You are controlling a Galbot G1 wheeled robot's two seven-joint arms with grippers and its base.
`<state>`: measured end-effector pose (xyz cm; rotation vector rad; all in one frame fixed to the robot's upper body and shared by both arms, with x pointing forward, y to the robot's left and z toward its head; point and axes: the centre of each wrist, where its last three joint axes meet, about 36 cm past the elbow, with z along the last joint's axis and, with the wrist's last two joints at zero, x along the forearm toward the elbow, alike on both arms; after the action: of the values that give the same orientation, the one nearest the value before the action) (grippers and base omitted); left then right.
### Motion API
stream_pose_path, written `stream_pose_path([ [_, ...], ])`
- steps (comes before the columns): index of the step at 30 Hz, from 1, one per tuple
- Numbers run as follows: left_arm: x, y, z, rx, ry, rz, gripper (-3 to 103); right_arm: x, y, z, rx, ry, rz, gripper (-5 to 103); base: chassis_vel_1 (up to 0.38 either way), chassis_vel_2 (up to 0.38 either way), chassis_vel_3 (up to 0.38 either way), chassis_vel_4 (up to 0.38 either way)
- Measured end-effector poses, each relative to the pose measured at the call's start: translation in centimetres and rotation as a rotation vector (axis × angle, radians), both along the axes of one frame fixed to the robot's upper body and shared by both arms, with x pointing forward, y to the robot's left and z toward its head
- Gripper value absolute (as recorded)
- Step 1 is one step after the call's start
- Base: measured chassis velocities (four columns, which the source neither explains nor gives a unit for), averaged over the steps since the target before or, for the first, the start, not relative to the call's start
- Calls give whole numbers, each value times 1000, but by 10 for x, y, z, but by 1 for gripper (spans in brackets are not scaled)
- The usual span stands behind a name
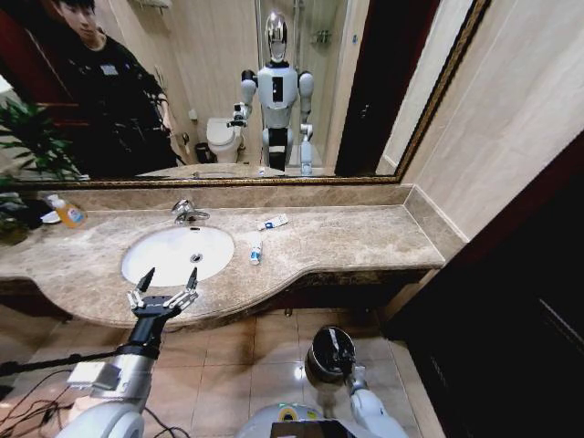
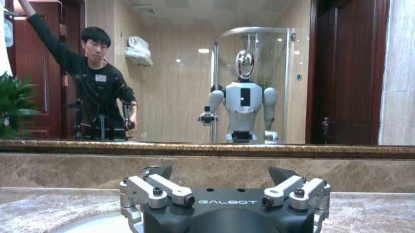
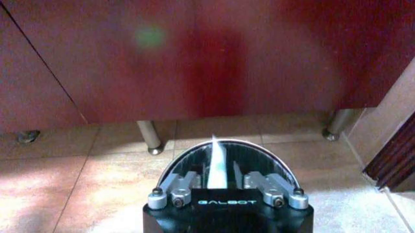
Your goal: Pick up the trash from the sink and place it in the trash bin.
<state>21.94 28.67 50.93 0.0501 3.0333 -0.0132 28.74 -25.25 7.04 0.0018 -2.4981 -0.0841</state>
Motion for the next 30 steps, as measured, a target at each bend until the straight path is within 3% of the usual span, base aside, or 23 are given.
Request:
stream_pose_path([
  [2,0,0,0,0,0,0,100,-1,1,1,0,-2,0,40,0,0,0,0],
  [4,0,0,0,0,0,0,100,-2,2,1,-1,-3,0,40,0,0,0,0],
  [11,0,0,0,0,0,0,100,0,7,5,-1,-18,0,73,0,0,0,0],
  [14,0,0,0,0,0,0,100,0,8,6,0,-20,-1,78,0,0,0,0],
  [19,0,0,0,0,0,0,100,1,11,10,2,-34,-6,97,0,0,0,0],
  [30,0,0,0,0,0,0,100,11,13,49,-2,-149,-13,100,0,0,0,0],
])
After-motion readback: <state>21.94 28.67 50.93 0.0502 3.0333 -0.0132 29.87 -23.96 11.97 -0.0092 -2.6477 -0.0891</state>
